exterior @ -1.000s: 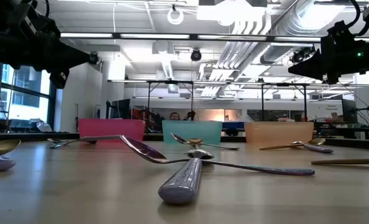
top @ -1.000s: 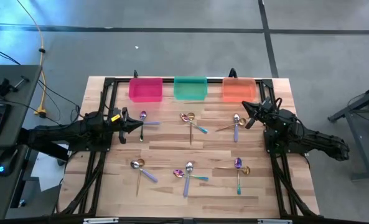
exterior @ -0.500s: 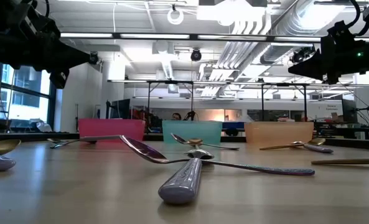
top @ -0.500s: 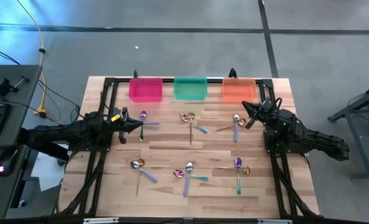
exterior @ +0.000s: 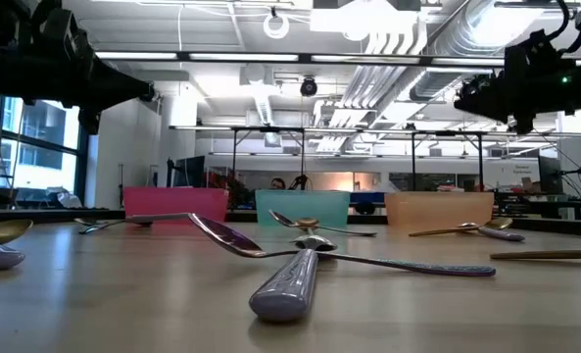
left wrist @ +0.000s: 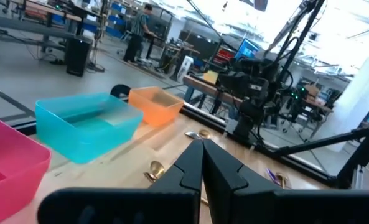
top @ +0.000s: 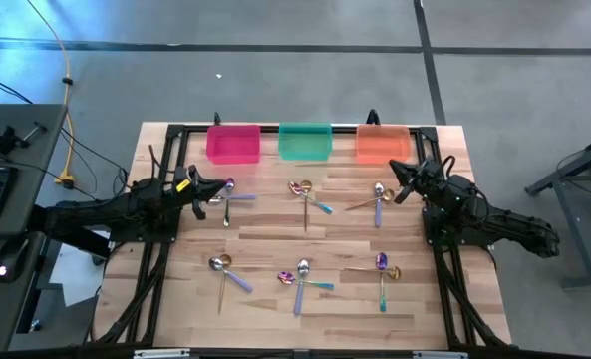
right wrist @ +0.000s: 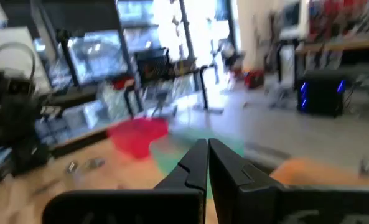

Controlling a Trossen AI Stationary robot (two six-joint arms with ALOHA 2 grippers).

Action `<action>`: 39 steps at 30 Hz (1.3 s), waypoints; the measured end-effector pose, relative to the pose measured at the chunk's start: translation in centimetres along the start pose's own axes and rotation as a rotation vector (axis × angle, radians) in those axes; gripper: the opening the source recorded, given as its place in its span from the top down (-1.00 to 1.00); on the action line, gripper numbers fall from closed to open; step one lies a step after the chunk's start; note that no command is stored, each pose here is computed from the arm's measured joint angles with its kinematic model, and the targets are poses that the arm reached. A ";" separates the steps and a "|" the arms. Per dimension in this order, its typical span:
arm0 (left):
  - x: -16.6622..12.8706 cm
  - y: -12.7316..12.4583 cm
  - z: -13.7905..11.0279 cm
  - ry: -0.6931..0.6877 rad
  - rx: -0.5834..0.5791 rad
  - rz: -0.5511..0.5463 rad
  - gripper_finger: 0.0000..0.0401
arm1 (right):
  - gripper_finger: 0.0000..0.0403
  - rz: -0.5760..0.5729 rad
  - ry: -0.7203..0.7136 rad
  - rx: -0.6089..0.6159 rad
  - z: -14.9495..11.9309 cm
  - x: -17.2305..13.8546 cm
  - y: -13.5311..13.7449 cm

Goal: Sort silverware by color (type)
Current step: Put the top right silver spoon into the orange bin

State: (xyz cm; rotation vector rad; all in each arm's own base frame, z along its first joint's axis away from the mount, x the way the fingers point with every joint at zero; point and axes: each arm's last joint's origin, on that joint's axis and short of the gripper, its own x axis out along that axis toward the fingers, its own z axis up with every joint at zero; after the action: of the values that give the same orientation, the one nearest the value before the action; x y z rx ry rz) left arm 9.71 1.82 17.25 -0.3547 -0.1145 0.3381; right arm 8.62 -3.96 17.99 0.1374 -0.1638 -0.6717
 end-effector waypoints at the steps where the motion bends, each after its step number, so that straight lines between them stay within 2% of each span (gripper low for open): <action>1: 0.0 0.0 0.0 0.000 0.000 0.000 1.00 | 1.00 0.000 -0.029 0.001 0.3 0.0 0.0; 6: 0.0 0.0 0.0 -0.003 0.029 0.012 1.00 | 1.00 0.158 -0.091 0.006 1.1 0.2 0.7; 11: 0.0 0.3 0.1 -0.029 0.124 0.096 1.00 | 1.00 0.161 -0.064 -0.003 0.8 1.2 1.0; 19: 0.0 0.3 0.1 -0.022 0.256 0.097 1.00 | 1.00 0.178 0.047 0.035 -0.4 3.5 2.0; 26: 0.0 0.3 0.1 -0.018 0.323 0.096 1.00 | 0.98 0.193 0.172 0.000 0.3 6.7 4.0; 31: 0.0 0.2 0.0 -0.013 0.324 0.084 1.00 | 0.77 0.198 0.279 -0.035 0.1 9.8 5.9; 39: 0.0 0.3 -0.1 -0.002 0.328 0.085 1.00 | 0.40 0.141 0.564 -0.048 -2.6 14.8 7.9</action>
State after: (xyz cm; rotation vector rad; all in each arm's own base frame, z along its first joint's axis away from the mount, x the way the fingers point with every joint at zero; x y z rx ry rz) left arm 9.63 2.05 17.10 -0.0349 -0.0446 0.4345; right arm 25.31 -6.89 18.46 0.2612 0.3811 -0.4751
